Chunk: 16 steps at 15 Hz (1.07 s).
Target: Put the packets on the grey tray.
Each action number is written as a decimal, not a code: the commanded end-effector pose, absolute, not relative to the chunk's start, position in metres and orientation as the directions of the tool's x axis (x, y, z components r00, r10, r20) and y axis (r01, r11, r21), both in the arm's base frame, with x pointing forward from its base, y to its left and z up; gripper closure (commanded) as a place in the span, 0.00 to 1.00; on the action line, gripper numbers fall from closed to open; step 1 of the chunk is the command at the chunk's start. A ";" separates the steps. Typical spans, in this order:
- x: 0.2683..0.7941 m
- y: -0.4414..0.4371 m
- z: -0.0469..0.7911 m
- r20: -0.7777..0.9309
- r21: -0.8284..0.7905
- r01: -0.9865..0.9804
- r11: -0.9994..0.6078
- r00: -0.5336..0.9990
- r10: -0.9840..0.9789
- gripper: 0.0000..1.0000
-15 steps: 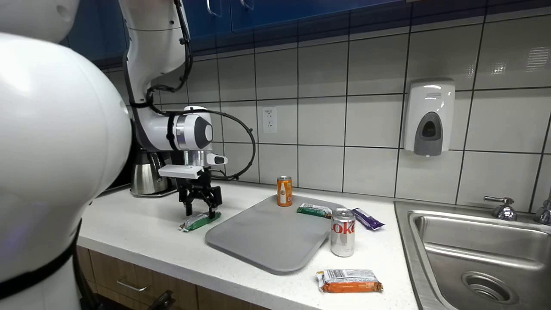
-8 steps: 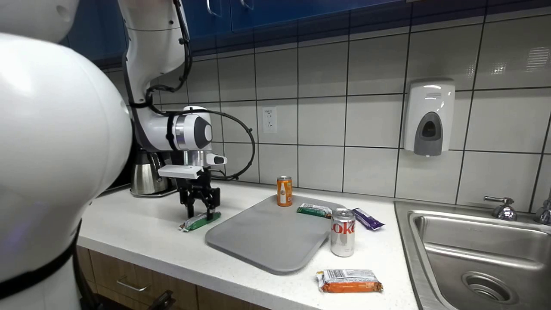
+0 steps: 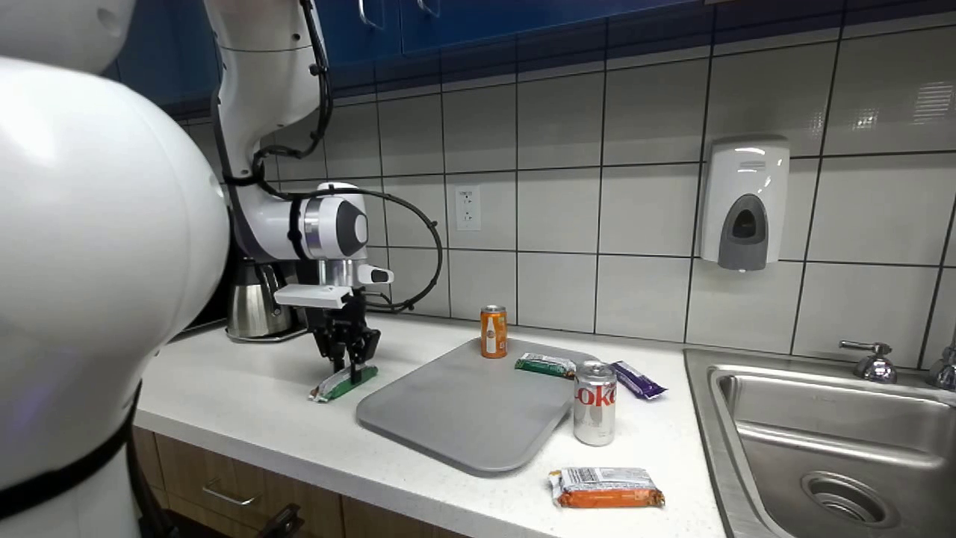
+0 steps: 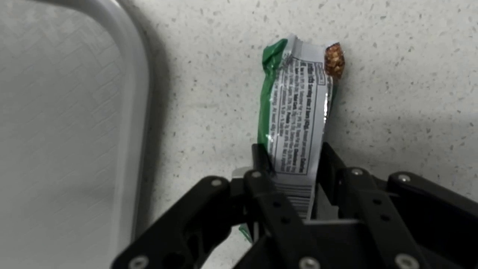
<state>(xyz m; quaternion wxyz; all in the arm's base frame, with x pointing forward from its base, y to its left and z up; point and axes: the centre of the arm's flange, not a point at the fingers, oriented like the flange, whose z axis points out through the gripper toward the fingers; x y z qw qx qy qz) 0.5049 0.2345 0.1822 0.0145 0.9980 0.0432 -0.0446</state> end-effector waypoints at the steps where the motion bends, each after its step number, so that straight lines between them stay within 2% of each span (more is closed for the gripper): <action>1: 0.499 0.228 0.204 -0.090 0.030 0.085 -0.996 0.993 0.082 0.88; 9: 0.483 0.209 0.262 -0.087 0.014 0.096 -0.995 0.992 0.094 0.88; 16: 0.487 0.160 0.292 -0.074 0.026 0.032 -0.999 0.997 0.030 0.88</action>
